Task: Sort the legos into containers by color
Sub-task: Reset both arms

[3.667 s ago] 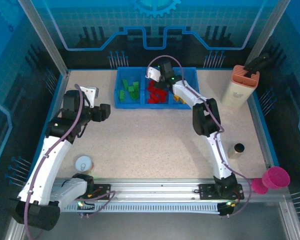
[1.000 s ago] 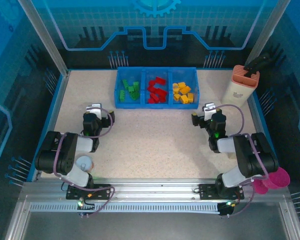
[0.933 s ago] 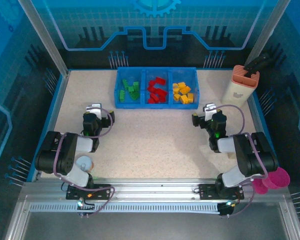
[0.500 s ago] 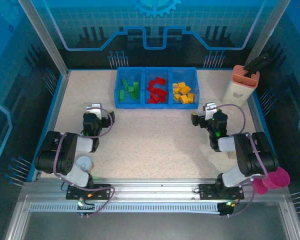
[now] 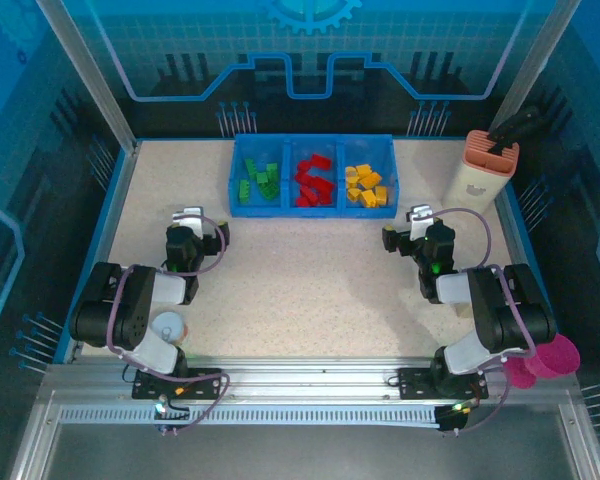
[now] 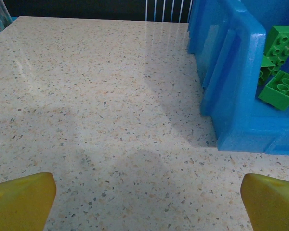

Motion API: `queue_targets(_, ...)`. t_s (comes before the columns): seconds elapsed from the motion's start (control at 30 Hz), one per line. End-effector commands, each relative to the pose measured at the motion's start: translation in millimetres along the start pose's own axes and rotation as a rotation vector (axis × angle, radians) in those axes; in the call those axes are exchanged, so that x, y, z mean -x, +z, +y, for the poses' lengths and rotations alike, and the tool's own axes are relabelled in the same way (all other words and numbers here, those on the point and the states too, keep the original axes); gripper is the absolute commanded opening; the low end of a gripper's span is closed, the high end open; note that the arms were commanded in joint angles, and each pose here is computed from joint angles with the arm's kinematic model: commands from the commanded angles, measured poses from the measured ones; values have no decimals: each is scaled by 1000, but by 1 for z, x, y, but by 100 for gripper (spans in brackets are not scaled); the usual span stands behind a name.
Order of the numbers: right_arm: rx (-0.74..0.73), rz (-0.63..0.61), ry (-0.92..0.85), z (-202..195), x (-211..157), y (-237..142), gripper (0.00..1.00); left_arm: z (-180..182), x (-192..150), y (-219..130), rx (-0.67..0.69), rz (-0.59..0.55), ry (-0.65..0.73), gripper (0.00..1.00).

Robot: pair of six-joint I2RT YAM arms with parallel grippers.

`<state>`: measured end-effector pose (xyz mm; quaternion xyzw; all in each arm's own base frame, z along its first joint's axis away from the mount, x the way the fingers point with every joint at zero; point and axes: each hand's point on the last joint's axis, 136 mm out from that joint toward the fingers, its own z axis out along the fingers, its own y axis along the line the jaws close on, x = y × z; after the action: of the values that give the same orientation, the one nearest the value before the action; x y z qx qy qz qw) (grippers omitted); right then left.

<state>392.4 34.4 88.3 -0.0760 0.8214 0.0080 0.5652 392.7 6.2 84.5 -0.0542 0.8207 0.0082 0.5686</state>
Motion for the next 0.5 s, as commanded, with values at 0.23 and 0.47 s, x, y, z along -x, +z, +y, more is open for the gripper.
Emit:
queue_targets(0.23, -10, -31, 14, -5, 11, 3, 100, -4, 12, 1, -22, -32, -9, 100)
queue_targets(0.47, 13, -21, 6, -1, 11, 5, 100, -4, 11, 1, -21, -31, -10, 100)
